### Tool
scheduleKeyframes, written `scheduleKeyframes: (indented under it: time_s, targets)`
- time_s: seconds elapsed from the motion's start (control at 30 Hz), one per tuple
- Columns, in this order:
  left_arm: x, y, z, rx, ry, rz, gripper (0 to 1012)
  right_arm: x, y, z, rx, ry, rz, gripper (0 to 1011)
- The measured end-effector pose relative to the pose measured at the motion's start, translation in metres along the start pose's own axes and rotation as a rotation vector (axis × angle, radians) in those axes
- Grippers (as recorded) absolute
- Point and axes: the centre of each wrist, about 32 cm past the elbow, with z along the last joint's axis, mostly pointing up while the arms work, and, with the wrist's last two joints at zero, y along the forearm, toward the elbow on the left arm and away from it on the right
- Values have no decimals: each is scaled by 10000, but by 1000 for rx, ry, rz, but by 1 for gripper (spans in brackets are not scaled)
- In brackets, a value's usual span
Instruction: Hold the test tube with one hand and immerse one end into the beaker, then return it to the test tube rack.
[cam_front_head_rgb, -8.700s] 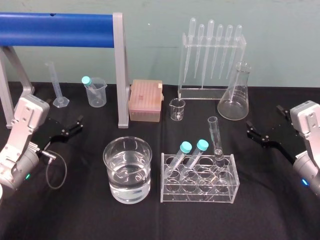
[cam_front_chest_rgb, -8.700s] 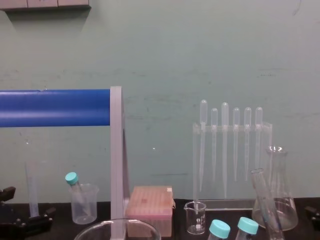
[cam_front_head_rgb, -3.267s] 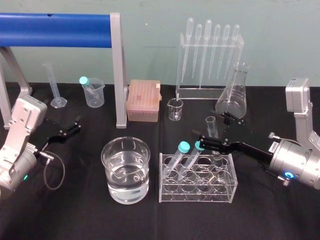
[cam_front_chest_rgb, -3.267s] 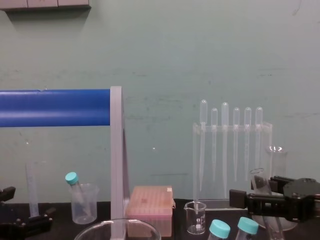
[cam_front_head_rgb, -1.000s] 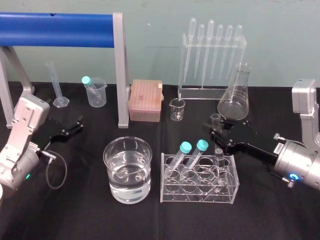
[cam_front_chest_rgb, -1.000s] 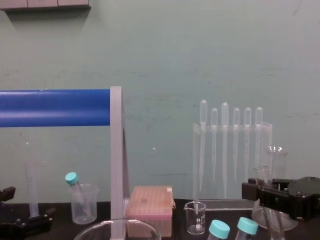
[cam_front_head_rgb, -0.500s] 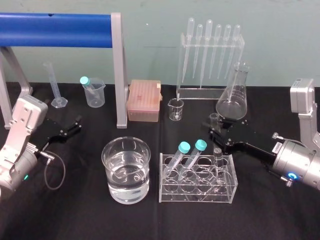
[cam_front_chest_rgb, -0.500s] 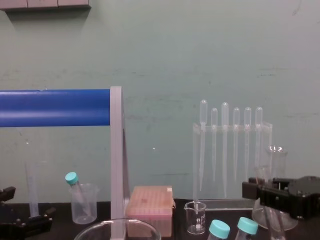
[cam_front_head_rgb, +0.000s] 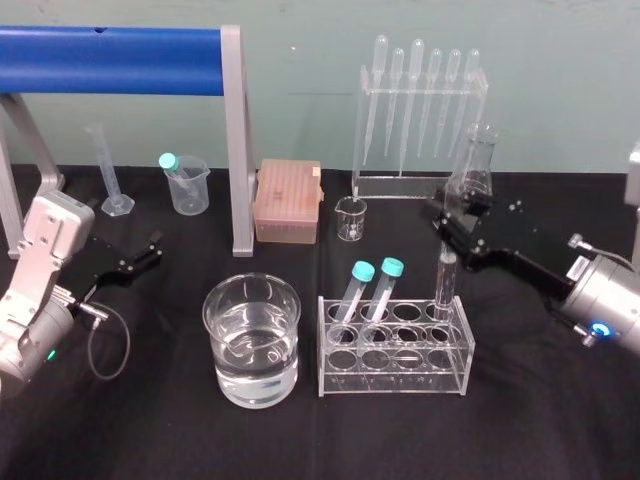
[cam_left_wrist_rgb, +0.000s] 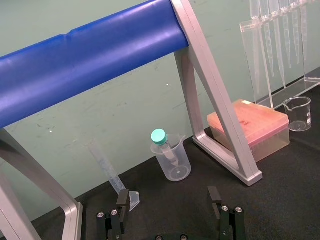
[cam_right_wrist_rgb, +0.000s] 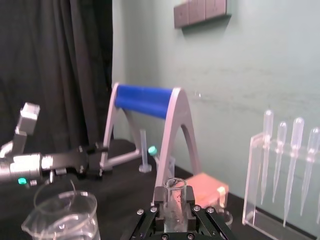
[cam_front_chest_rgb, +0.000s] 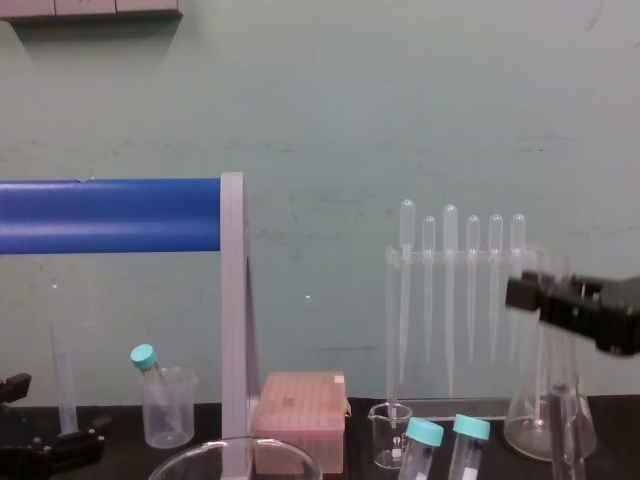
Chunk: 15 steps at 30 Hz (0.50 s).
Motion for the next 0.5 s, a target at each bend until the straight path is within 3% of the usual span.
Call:
scheduleKeyframes:
  time_s: [0.5]
  targets:
    - [0, 0, 0, 0, 0, 0, 1000, 105, 61, 194, 115, 57, 10, 224]
